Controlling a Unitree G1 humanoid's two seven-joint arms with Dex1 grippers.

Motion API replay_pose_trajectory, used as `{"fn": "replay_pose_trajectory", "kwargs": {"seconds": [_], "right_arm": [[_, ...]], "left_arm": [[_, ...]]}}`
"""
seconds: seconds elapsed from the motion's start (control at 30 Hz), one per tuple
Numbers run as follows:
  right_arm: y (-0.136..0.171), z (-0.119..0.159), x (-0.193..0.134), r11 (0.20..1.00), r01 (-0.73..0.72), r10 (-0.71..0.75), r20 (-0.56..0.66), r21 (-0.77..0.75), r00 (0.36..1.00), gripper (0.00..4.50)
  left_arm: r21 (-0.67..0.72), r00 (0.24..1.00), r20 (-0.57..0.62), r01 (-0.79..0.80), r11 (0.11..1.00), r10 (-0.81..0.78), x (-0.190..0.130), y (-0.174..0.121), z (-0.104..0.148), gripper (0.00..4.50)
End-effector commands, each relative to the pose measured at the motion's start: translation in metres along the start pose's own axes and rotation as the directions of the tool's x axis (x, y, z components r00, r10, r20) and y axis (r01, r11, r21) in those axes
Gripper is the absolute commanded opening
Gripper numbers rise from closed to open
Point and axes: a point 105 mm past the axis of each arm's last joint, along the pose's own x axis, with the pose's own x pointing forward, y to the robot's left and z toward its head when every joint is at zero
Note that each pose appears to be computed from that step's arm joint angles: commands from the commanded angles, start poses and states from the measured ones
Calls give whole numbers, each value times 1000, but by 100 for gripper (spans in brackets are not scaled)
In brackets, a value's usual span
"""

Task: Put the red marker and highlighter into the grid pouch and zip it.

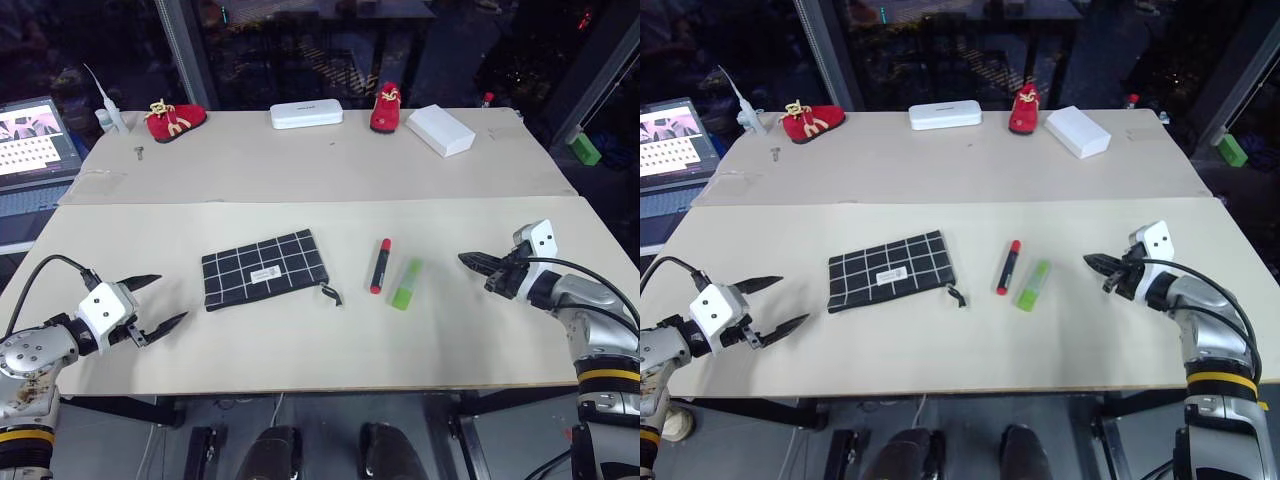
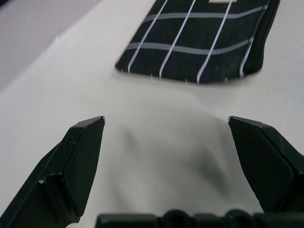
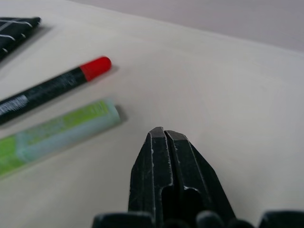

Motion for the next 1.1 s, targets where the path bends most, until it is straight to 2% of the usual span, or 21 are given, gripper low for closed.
{"fn": "replay_pose_trajectory", "kwargs": {"seconds": [0.03, 0.13, 0.2, 0.3, 0.37, 0.43, 0.67, 0.8, 0.87, 0.97, 1.1], "right_arm": [[29, 31, 15, 990, -138, 139, 65, -26, 988, 4], [76, 67, 41, 949, -308, 316, 151, -75, 937, 4], [103, 85, 64, 922, -360, 380, 159, -140, 911, 4], [129, 93, 101, 912, -352, 378, 97, -210, 921, 4], [144, 89, 122, 904, -371, 380, 3, -214, 925, 4], [151, 78, 136, 889, -369, 358, -90, -270, 929, 4], [161, 64, 159, 852, -361, 315, -181, -380, 932, 4], [190, 56, 169, 805, -441, 387, -213, -397, 897, 4], [193, 57, 171, 807, -442, 393, -202, -392, 897, 4], [184, 80, 177, 859, -385, 369, -114, -337, 923, 4], [187, 92, 173, 855, -406, 402, -80, -323, 912, 4]], "left_arm": [[91, 999, -28, 33, 995, -31, -3, 5, 1, 450], [133, 996, -63, 68, 989, -60, -3, 6, -3, 450], [166, 994, -80, 91, 982, -78, -2, 7, -5, 450], [208, 993, -81, 103, 973, -88, 2, 8, -5, 450], [215, 992, -73, 112, 970, -98, 6, 7, -5, 450], [216, 991, -68, 126, 968, -114, 9, 3, -6, 450], [214, 993, -39, 119, 970, -113, 16, 0, -5, 450], [209, 993, -23, 116, 971, -114, 20, -1, -3, 450], [209, 993, -22, 118, 971, -116, 21, -1, -4, 450], [205, 993, -20, 120, 971, -119, 22, -1, -4, 450], [201, 991, -20, 131, 971, -129, 23, -2, -5, 450]]}}
